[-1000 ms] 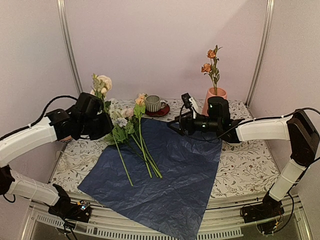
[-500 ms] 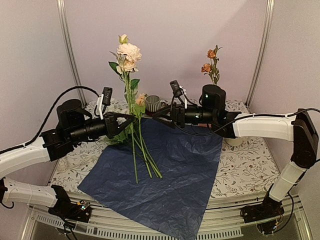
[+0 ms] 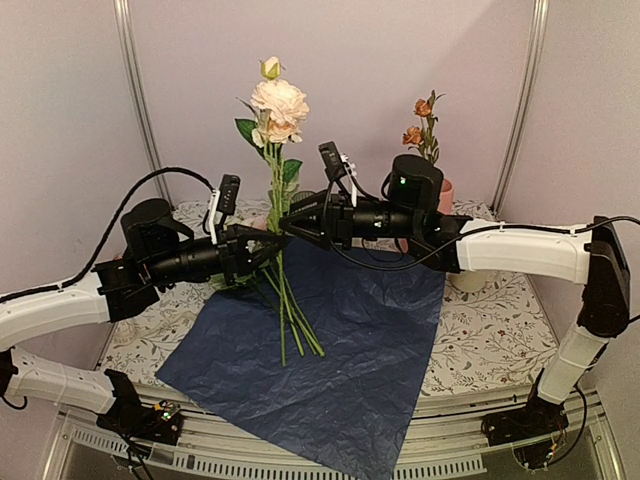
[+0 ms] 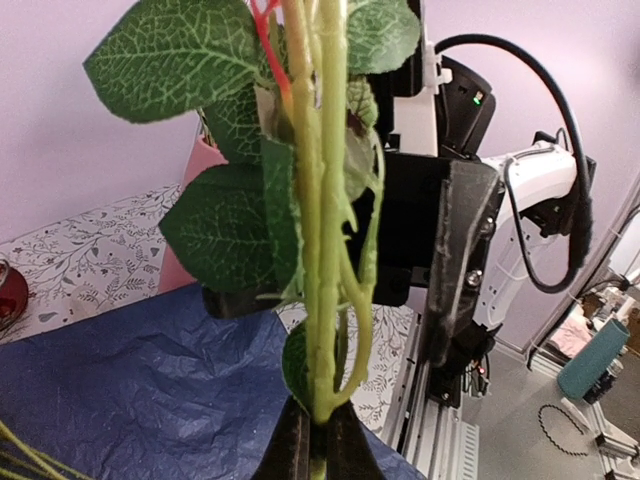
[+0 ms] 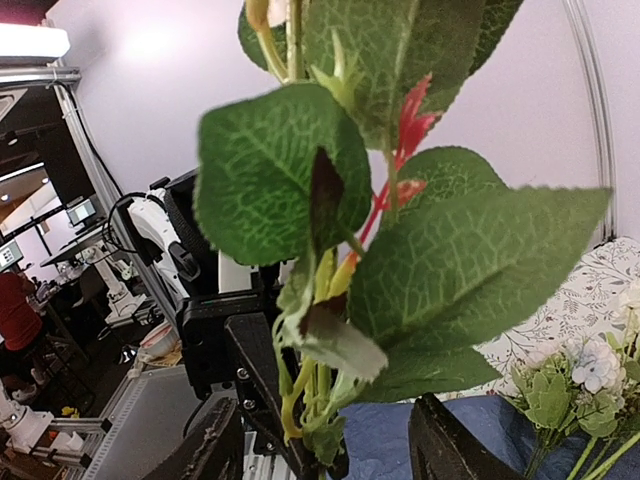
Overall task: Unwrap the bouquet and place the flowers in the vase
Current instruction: Pass from the left arm to the right
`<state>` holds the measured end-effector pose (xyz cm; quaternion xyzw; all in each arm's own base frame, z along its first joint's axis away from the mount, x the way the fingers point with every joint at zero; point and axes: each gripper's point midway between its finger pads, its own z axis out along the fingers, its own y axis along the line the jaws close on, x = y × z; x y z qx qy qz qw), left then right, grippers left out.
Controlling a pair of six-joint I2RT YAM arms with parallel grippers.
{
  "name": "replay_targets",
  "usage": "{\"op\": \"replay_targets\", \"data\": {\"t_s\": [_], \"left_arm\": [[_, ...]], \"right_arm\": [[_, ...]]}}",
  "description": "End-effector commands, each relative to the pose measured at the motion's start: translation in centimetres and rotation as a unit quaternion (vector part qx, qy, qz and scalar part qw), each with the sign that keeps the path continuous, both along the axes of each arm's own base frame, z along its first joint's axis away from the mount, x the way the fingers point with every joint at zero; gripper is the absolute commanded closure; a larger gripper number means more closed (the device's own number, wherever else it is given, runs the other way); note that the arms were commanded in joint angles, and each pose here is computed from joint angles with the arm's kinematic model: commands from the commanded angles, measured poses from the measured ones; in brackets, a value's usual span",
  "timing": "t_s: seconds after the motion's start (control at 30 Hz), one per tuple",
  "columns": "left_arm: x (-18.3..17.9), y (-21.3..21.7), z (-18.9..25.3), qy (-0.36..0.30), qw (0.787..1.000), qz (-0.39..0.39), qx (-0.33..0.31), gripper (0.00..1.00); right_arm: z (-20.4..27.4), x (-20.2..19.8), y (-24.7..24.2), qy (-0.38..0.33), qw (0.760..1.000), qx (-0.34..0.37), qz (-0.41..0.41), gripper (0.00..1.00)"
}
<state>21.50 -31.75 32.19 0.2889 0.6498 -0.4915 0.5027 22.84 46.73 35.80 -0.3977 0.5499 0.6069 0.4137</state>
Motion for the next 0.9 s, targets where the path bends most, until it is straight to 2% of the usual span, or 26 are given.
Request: {"op": "replay_targets", "data": {"t_s": [0.0,0.1,0.23,0.3,0.4,0.47,0.57,0.63,0.73,0.87], "left_arm": [[-0.9,-0.8,1.2,-0.028,0.999,-0.023,-0.01,1.0],[-1.0,-0.9,1.2,-0.031,0.999,-0.024,-0.009,1.0],[-1.0,-1.1,1.0,-0.031,0.999,-0.024,-0.006,1.0],[-1.0,-1.1,0.8,-0.03,0.999,-0.023,-0.003,1.0],[-0.4,-0.9,0.5,-0.027,1.0,-0.003,0.005,0.98],[-0.1,-0.7,0.3,-0.027,1.0,0.009,0.011,0.83],[0.4,-0.3,0.1,-0.025,0.999,0.029,0.016,0.5],[0.7,0.1,0.1,-0.021,0.999,0.043,0.018,0.36],[0.3,0.7,0.5,-0.027,0.998,0.048,0.013,0.26],[-0.4,2.3,1.9,-0.046,0.997,0.063,-0.013,0.17]], "right_arm": [[-0.2,-0.2,1.2,-0.012,1.0,-0.001,0.013,0.43],[-0.6,0.0,1.4,-0.006,1.0,-0.004,0.01,0.45],[-0.6,0.1,1.5,-0.005,1.0,-0.004,0.011,0.53],[-0.7,0.0,1.5,-0.005,1.0,-0.005,0.012,0.6],[-0.8,0.2,1.5,-0.005,1.0,-0.008,0.004,0.78],[-1.1,0.8,1.3,-0.006,1.0,-0.012,-0.012,0.8],[-1.2,1.8,0.7,-0.008,0.999,-0.017,-0.041,0.85],[-1.1,2.5,-0.2,-0.011,0.998,-0.017,-0.06,0.86],[-0.4,4.0,-2.5,-0.015,0.996,-0.012,-0.089,0.86],[0.0,6.1,-6.0,-0.011,0.991,-0.012,-0.134,0.9]]}}
